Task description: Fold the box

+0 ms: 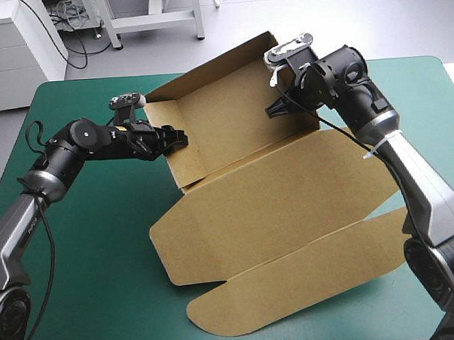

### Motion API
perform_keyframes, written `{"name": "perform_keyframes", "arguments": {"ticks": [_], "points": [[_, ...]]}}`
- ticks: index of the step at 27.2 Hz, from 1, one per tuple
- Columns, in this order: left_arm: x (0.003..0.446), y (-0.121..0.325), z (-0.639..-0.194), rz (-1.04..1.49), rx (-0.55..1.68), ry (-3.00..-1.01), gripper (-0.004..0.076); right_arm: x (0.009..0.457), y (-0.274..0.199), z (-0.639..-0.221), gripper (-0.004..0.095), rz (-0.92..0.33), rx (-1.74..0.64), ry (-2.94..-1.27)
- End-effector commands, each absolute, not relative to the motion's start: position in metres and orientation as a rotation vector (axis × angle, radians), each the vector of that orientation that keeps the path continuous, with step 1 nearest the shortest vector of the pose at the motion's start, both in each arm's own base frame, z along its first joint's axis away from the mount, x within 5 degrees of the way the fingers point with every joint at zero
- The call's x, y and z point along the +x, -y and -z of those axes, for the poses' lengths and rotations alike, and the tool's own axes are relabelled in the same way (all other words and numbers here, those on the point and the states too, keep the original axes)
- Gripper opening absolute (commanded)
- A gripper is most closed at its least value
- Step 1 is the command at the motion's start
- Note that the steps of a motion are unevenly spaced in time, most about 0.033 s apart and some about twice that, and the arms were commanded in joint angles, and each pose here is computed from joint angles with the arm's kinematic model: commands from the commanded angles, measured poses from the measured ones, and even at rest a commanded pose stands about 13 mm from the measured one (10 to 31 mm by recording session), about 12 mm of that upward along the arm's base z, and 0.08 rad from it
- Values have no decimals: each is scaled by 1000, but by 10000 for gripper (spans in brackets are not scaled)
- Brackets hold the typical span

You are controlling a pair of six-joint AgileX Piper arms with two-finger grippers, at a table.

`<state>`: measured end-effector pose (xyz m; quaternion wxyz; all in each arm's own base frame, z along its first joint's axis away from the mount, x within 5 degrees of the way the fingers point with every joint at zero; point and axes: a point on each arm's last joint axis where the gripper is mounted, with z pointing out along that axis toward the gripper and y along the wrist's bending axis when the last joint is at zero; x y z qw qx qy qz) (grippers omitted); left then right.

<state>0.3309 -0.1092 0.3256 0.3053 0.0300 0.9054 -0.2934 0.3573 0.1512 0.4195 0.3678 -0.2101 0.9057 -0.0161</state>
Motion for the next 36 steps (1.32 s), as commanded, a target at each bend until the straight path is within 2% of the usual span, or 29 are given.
{"name": "perform_keyframes", "arguments": {"ticks": [1,2,5,8,16,23,36], "points": [[329,113,-351,726,144,-2289,58,334,-159,-458,-16,-161,-516,-2201],[329,115,-352,675,193,-2286,-5,336,-159,-454,-16,-159,-514,-2223],[322,133,-357,516,299,-2302,-8,343,-162,-437,-16,-151,-488,-2324],[320,140,-354,351,294,-2357,-8,348,-164,-418,-16,-119,-484,-2449],[337,153,-339,191,349,-2650,-8,360,-172,-398,-16,-197,-417,-2529],[355,164,-338,208,359,-2733,-8,366,-166,-393,-17,-206,-392,-2547],[356,173,-349,330,415,-2668,-8,366,-164,-393,-18,-189,-441,-2536]]}}
